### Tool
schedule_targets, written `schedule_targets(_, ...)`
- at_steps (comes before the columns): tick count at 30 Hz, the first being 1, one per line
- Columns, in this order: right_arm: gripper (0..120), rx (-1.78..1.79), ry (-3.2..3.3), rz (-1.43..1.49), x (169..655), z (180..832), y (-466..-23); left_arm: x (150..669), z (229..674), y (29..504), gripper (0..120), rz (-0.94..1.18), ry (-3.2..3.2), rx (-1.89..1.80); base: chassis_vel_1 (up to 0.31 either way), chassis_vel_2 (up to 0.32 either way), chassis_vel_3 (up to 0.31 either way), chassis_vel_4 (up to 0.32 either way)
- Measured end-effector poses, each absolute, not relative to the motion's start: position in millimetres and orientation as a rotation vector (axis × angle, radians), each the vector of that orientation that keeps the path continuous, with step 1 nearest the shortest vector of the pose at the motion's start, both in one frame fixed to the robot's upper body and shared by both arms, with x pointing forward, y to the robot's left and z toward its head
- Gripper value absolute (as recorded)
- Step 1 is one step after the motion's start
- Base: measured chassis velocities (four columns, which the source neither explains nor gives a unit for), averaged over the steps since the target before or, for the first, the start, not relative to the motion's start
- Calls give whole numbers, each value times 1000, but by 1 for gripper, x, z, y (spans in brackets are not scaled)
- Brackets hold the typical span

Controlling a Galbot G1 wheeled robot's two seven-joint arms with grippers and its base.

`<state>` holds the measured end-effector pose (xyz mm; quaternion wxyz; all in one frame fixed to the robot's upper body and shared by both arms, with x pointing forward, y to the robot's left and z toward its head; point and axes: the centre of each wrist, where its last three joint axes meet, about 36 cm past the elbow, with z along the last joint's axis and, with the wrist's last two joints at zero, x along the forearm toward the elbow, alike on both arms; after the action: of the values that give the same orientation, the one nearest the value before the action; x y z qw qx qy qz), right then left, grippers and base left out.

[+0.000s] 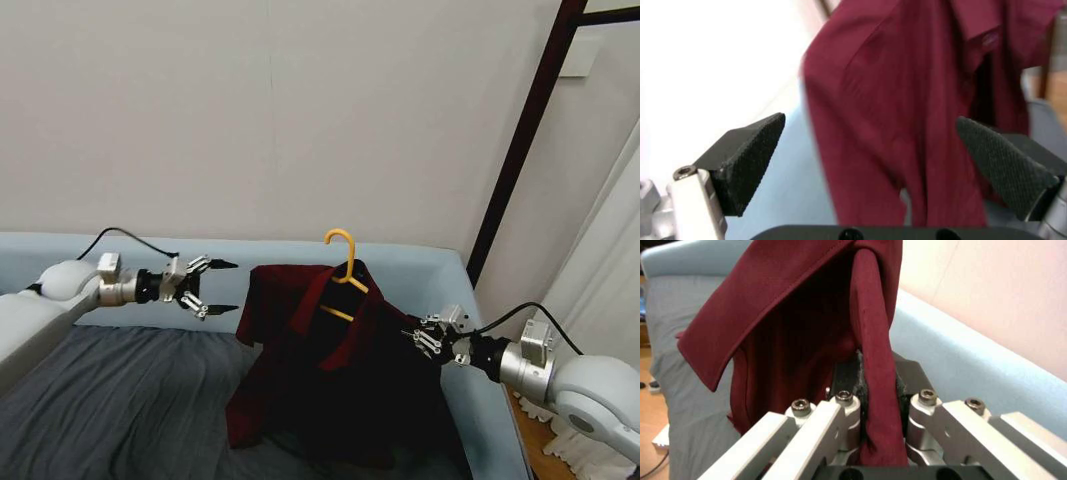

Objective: Pick up the clothes from the sofa and hang them on the clothes hanger.

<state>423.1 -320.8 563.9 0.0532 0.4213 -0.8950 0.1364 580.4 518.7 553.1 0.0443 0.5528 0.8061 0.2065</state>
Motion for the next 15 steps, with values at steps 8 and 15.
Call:
schedule_targets(8,7,1333,-2717,392,418,566,-309,550,514,530,100,522,2598,1465,0,0,0,0)
schedule_targets(15,7,1179,-2763,398,410,566,-303,526,488,515,100,427,2611,1397,0,0,0,0)
